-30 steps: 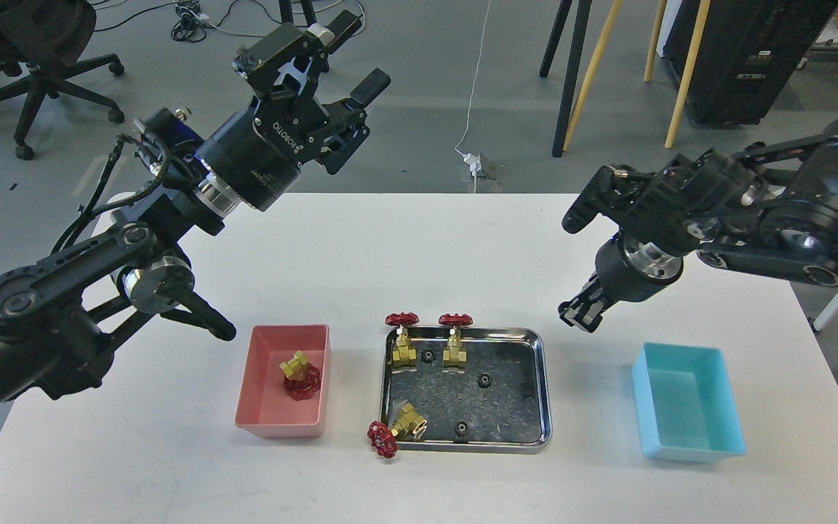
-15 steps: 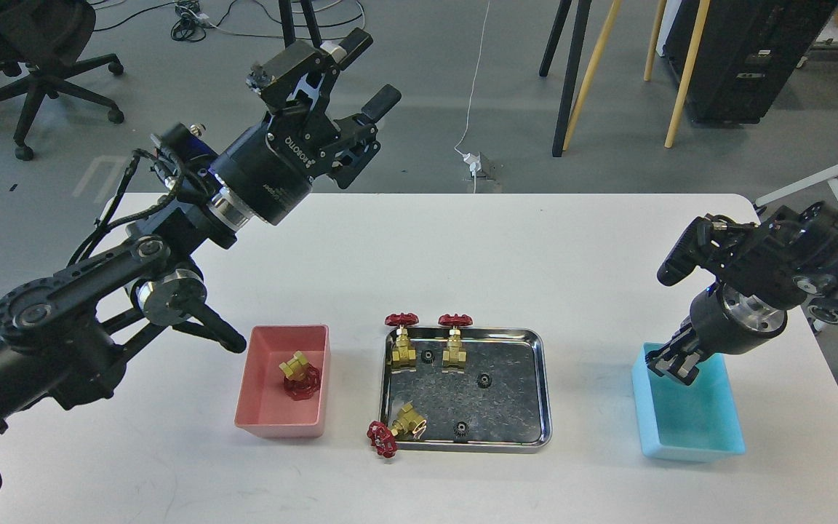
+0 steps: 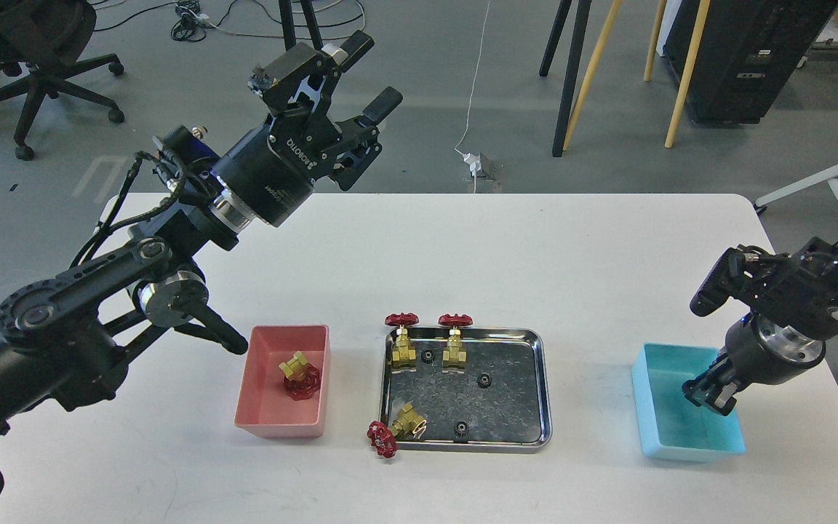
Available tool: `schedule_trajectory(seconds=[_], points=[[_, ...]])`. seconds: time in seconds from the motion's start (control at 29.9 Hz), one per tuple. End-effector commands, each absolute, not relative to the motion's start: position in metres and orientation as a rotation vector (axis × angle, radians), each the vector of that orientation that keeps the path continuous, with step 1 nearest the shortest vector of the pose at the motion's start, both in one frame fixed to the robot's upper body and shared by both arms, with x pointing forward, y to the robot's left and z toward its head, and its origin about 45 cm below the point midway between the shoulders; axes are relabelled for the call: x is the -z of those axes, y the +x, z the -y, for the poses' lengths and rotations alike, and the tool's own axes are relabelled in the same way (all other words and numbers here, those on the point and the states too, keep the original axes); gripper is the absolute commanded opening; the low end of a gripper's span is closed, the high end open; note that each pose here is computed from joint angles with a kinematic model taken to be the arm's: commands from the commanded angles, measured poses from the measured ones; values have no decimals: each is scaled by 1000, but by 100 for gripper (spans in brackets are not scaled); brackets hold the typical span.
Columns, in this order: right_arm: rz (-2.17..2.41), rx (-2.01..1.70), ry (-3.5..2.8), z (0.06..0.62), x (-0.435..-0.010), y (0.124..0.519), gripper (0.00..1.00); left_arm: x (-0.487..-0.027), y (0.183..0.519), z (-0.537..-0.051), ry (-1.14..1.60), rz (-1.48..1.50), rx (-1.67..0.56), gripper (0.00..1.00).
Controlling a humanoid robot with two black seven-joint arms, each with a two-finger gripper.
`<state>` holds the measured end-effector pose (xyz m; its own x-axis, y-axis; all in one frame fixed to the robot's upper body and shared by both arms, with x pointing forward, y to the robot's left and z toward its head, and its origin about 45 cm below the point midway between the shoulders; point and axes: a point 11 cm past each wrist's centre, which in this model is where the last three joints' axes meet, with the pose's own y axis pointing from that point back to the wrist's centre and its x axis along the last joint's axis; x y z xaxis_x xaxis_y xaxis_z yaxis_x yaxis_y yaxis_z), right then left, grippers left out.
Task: Place valve in pink box and gear in blue box
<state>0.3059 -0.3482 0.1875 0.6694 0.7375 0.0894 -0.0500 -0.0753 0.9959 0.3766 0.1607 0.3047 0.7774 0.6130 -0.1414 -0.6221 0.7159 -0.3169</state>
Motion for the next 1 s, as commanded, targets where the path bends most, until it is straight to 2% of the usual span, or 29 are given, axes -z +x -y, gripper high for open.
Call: schedule_trajectory(seconds=[0.0, 0.03, 0.13, 0.37, 0.47, 0.63, 0.8, 0.97], points=[[-557, -721, 1540, 348, -190, 308, 43, -304, 376, -160, -360, -28, -683, 70], [-548, -724, 1546, 347, -191, 309, 51, -304, 377, -161, -358, -27, -684, 70], [-505, -733, 1558, 348, -195, 315, 58, -304, 377, -162, -356, -25, -685, 70], [-435, -733, 1599, 347, -203, 320, 63, -304, 378, -164, -351, -22, -689, 70], [-315, -778, 1666, 333, -223, 338, 63, -303, 380, -168, -345, -18, -702, 70], [162, -760, 1918, 323, -284, 390, 65, -285, 399, -193, -278, -11, -788, 71], [826, -739, 2123, 332, -310, 445, 68, -268, 416, -223, -235, -34, -828, 71], [1362, -544, 2414, 300, -336, 474, 69, -294, 443, -238, -242, 24, -858, 71]])
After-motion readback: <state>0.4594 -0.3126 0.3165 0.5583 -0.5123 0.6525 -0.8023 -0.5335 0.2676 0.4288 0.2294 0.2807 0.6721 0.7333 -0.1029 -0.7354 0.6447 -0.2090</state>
